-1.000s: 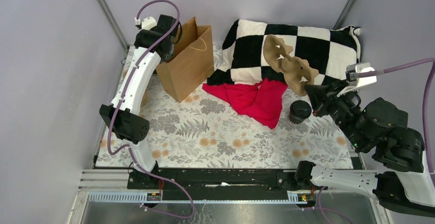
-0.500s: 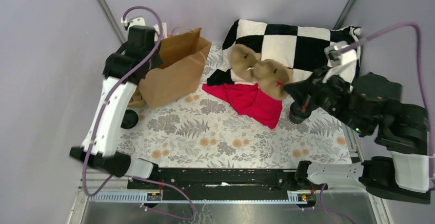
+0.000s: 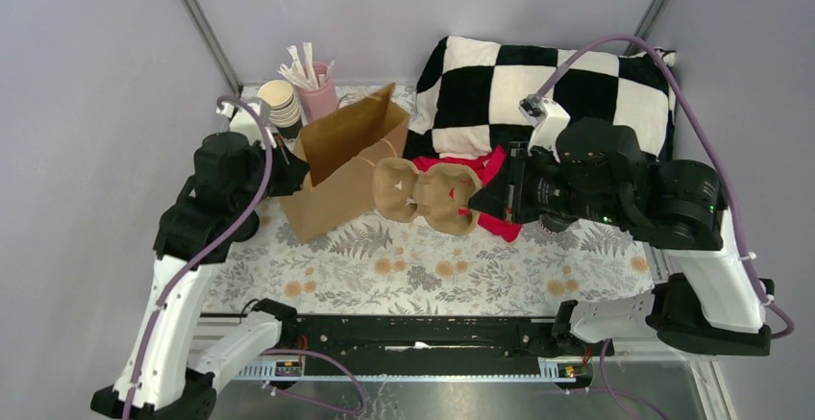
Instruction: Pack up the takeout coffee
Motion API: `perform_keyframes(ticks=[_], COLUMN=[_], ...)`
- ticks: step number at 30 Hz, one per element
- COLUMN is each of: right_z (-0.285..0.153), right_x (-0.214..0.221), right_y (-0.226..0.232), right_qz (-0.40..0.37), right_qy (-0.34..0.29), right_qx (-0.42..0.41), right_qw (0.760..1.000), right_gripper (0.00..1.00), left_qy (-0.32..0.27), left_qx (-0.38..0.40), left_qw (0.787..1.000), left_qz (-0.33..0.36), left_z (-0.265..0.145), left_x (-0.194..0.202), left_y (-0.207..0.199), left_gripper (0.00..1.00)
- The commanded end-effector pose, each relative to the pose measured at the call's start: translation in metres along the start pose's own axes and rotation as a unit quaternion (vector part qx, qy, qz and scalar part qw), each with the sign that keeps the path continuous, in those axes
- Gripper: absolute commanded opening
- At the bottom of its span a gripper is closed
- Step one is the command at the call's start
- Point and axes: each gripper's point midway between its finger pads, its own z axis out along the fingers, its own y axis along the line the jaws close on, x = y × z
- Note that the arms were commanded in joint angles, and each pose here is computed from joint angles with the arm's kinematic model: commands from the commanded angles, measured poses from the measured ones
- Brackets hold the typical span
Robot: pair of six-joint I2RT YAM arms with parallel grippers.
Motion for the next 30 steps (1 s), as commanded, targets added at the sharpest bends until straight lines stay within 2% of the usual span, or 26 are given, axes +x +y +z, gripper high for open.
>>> perform_keyframes(ticks=[1,8,14,18,23,30], right_z=[-0.031,-0.063,-0.061,-0.042,-0.024,-0.009], right_x=[-0.007,-0.019,-0.011,0.000,-0.007,-0.026], right_y=[0.021,0.028,0.021,0.019,0.006,0.013], right_qz=[0.065,0.112,0.116,0.086,0.064,-0.022], right_qy=[-0.025,-0.089,-0.074,-0.039,-0.062,-0.077], right_qx=[-0.078,-0.156,-0.140,-0.112,-0.069,-0.050], right_qw=[0.995,0.977,0.981,0.989,0.994,0.996], right_gripper=[0.00,0.00,0.00,0.00,0.00,0.00], left_qy=[-0.035,-0.023,-0.013,0.000,0.013,0.030], left_qx=[0.069,0.085,0.112,0.111,0.067,0.053], left_qw=[0.997,0.996,0.994,0.994,0.996,0.993], left_qz=[0.010,0.003,-0.015,-0.019,-0.051,-0.101], left_z=[-0.021,-0.027,-0.008,0.002,0.007,0.006], left_x=[-0.010,0.004,0.014,0.024,0.041,0.055], left_y=[-0.023,-0.025,-0.032,-0.030,-0.012,-0.008], left_gripper=[0.00,0.00,0.00,0.00,0.00,0.01])
